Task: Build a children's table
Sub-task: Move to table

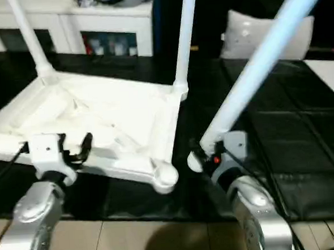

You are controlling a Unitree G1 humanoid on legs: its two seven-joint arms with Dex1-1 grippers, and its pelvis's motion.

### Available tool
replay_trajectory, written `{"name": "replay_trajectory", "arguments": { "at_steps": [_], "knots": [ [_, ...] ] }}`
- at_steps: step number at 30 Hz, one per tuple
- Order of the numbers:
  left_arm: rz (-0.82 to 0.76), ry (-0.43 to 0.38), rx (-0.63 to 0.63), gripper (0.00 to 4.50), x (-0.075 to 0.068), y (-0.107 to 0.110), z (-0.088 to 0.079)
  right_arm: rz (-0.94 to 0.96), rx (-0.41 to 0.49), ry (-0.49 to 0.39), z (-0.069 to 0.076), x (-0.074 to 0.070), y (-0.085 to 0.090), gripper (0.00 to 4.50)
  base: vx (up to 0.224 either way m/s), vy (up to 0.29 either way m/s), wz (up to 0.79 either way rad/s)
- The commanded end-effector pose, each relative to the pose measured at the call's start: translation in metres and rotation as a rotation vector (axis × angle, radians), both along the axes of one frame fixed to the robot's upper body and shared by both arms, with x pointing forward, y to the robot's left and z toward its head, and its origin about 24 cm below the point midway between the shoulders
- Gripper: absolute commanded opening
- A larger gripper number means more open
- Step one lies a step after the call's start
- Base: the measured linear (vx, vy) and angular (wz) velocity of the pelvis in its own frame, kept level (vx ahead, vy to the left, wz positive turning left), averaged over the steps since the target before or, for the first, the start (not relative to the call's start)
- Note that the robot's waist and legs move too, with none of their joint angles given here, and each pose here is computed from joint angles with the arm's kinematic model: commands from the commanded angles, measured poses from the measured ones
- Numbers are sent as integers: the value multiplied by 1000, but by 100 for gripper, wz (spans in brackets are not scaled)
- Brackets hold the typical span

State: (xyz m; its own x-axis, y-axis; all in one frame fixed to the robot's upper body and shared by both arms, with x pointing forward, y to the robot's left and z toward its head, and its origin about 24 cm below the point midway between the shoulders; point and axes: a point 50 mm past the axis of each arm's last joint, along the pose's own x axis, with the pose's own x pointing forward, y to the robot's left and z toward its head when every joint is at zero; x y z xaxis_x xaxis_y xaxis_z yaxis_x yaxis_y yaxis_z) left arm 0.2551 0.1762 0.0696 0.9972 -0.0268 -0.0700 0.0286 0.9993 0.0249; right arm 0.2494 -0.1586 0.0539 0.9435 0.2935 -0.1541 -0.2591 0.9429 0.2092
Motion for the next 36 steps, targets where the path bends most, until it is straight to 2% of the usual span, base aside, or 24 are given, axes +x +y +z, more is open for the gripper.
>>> {"name": "replay_trajectory", "arguments": {
  "at_steps": [1, 5, 8, 10, 16, 19, 20, 24, 26, 29, 33, 36],
  "knots": [
    [-10, -7, -12, 342, 0, -5, 2, -42, 12, -8, 5, 3, -6, 191, -82, 75, 6],
    [-13, 13, 7, 342, 0, -9, -3, -42, 9, -32, 6, 4, -5, 191, -30, 207, -40],
    [-49, 13, -6, 342, -3, -14, -1, -23, 16, -23, 6, 2, -4, 191, -86, 216, 7],
    [-45, 29, -20, 342, -5, -14, -4, -1, -13, -6, 3, 1, -3, 191, -71, 203, -4],
    [-40, 9, -12, 342, 2, -13, -4, -16, -27, -15, 3, 7, -3, 191, -45, 112, -4],
    [-32, 9, -17, 342, 0, -13, -4, -15, -35, -17, 4, 8, 0, 191, -54, 83, -4],
    [-24, 19, -24, 342, -5, -12, -6, 22, -41, -26, 6, 5, 4, 191, 0, 0, 0],
    [-32, 20, 4, 342, -8, -12, -9, 64, -77, -20, 3, 0, 5, 191, 0, 0, 0],
    [-40, -12, 69, 342, -5, -14, -3, 40, -73, -25, 5, 4, -3, 191, 0, 0, 0],
    [-16, 6, 90, 342, -4, -13, -5, 9, -93, -17, 3, 9, -7, 191, 0, 0, 0],
    [-38, 8, 66, 342, -8, -13, -5, 55, -67, -41, 9, 8, -1, 191, 5, -43, 6],
    [-63, -5, 96, 342, -6, -13, -5, 58, -69, -33, 6, 9, 1, 191, 13, -163, 7]
  ]
}}
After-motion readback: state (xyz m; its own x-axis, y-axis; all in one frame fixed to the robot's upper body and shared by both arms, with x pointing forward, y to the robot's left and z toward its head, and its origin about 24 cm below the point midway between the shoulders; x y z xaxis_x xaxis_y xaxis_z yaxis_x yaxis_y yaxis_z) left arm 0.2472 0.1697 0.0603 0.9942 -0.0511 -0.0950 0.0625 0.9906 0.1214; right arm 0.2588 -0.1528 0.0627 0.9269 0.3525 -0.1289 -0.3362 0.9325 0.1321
